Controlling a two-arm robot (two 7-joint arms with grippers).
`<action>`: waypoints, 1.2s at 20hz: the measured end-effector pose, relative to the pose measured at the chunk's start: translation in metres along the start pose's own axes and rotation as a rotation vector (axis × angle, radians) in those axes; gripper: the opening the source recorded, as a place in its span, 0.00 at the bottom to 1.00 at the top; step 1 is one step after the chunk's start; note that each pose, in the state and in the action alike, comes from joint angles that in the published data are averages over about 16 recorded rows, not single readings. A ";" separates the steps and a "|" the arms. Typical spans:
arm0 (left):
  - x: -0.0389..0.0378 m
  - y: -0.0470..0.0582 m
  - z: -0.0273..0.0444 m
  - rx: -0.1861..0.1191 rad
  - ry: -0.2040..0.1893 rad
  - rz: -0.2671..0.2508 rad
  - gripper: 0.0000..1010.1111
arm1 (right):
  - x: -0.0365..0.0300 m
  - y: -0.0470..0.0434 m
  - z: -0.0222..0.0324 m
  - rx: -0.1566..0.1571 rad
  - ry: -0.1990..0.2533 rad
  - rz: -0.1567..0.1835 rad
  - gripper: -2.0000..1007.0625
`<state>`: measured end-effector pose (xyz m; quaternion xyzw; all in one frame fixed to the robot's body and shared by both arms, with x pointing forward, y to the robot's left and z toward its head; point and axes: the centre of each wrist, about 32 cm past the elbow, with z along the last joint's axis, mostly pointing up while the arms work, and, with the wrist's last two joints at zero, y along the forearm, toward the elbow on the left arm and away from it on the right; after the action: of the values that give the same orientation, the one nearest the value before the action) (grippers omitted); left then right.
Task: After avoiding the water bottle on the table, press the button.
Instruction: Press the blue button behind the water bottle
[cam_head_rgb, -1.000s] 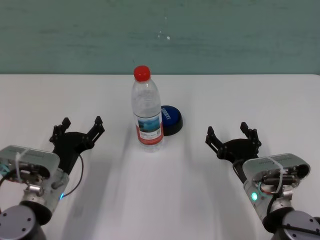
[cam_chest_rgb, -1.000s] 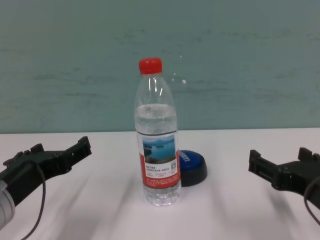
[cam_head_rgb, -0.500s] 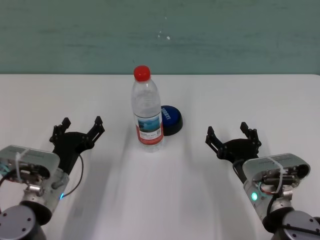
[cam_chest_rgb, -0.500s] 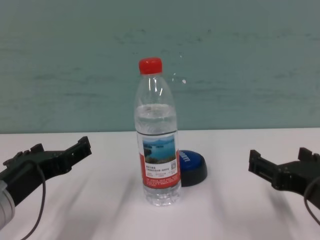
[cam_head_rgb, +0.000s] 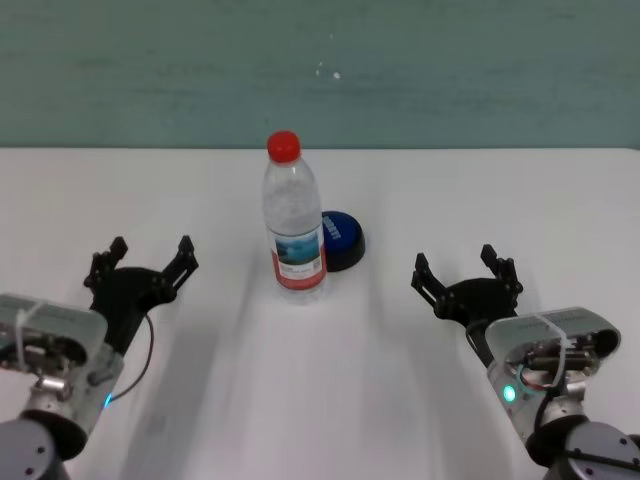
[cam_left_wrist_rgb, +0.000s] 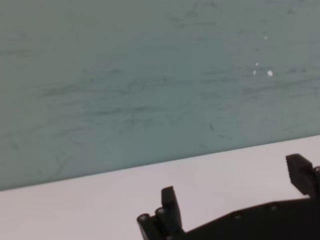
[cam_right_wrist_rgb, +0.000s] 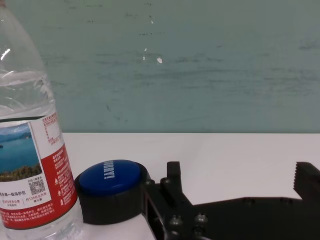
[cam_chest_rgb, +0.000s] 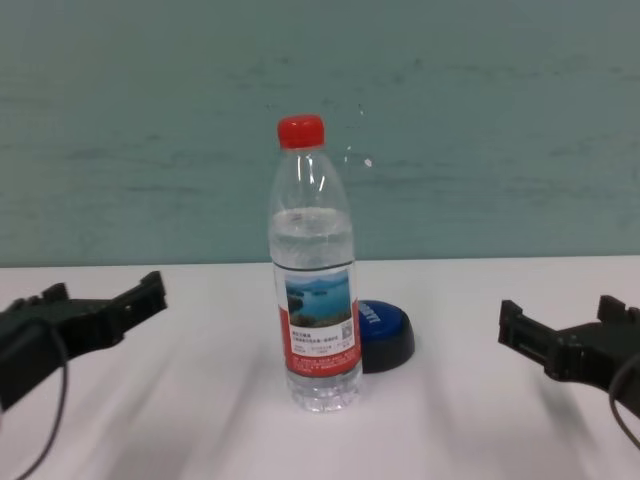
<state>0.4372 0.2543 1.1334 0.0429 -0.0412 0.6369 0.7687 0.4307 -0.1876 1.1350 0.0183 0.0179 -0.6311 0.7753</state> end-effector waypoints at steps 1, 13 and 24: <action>0.0008 0.003 0.0014 0.001 -0.007 0.001 0.99 | 0.0000 0.0000 0.0000 0.000 0.000 0.000 1.00; 0.0028 0.056 0.0157 0.007 -0.087 -0.029 0.99 | 0.0000 0.0000 0.0000 0.000 0.000 0.000 1.00; -0.0073 0.055 0.0091 0.007 -0.161 -0.152 0.99 | 0.0000 0.0000 0.0000 0.000 0.000 0.000 1.00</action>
<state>0.3818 0.2562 1.1423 0.0995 -0.0972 0.5714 0.8088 0.4307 -0.1876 1.1350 0.0183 0.0179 -0.6311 0.7753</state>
